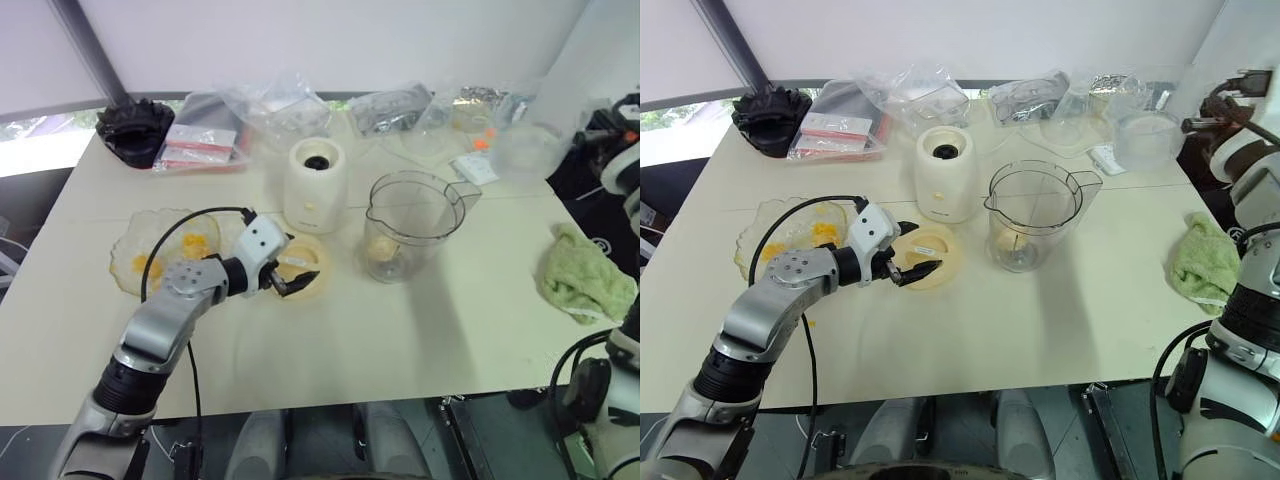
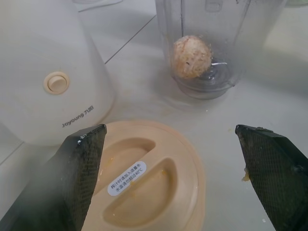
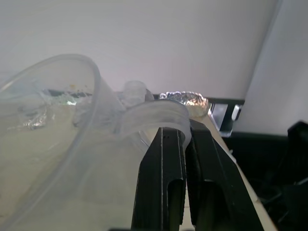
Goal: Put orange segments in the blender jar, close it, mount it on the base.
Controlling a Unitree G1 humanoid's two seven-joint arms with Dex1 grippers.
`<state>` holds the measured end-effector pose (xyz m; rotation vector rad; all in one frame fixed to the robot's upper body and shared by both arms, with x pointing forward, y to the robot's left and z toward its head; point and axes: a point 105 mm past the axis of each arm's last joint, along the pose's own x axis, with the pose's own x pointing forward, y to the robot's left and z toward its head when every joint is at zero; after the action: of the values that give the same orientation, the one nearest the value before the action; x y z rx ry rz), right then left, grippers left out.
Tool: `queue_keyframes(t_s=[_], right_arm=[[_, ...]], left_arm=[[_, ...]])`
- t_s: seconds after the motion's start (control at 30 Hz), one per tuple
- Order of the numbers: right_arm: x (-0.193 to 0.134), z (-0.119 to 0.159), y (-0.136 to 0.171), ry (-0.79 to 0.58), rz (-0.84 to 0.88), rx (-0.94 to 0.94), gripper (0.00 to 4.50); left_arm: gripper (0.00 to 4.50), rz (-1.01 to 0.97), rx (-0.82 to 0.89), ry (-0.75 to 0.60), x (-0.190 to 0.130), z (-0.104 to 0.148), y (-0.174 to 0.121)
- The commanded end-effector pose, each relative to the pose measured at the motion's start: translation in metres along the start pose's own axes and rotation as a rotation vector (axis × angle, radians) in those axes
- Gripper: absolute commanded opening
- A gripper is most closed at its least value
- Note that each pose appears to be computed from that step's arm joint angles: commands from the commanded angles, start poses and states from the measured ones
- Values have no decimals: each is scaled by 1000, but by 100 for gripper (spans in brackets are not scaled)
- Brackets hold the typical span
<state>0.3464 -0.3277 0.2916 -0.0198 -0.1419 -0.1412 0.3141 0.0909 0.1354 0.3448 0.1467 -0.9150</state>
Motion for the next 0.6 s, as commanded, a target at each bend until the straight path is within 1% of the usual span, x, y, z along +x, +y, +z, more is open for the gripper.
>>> queue_keyframes(t_s=[0.03,0.07,0.13,0.27,0.47,0.6], right_arm=[[-5,-7,-34,-16,-154,153,8],[-6,-15,-39,-1,-185,183,8],[-7,-22,-44,11,-212,209,8],[-5,-61,-56,49,-278,263,8],[-5,-108,-73,91,-395,320,8],[-4,-129,-82,108,-441,363,8]], left_arm=[[450,-1,37,-28,-1,10,-1],[450,-1,37,-28,-1,10,-1],[450,-2,37,-29,-1,10,-2],[450,-2,27,-33,-1,10,-2],[450,10,20,-31,-2,9,-3],[450,19,16,-28,-3,9,-3]])
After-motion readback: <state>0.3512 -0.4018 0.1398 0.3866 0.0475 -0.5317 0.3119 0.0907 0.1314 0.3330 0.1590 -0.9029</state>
